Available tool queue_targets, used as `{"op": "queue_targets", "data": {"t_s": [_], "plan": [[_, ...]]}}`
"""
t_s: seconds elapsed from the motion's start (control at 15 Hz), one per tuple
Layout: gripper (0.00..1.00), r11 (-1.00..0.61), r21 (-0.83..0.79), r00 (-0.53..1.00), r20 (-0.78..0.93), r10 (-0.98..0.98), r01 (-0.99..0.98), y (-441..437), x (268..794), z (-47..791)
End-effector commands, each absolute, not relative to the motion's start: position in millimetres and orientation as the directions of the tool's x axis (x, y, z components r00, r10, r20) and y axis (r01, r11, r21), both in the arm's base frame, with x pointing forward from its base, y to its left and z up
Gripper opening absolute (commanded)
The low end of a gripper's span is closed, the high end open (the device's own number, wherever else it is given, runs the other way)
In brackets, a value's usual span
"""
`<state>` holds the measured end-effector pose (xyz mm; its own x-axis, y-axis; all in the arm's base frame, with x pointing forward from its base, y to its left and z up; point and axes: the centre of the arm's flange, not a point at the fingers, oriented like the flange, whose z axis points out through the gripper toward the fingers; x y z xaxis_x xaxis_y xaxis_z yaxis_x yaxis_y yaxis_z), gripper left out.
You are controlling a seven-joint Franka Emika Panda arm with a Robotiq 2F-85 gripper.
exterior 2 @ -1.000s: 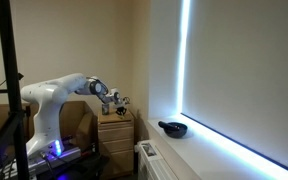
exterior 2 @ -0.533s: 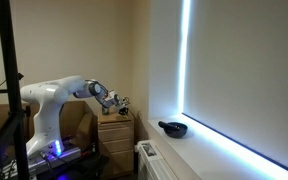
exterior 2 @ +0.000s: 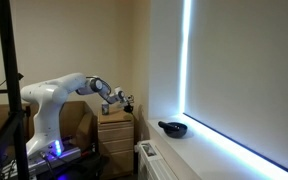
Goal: Use the sponge to wipe the surface of the dresser and put it on the window sill
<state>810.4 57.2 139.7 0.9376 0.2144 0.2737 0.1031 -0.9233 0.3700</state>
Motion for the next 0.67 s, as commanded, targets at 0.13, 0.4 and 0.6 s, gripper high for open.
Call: {"op": "queue_targets", "data": {"t_s": [0.13,0.4,0.6], "plan": [[0.04,-0.993,0.115,0.961,0.276,0.005,-0.027,-23,775,247],[0.04,-1.0,0.012,0.988,0.152,-0.021,-0.023,-64,743,292],[0.04,-0.991,0.13,1.0,0.014,-0.027,-0.029,-97,712,323]]}}
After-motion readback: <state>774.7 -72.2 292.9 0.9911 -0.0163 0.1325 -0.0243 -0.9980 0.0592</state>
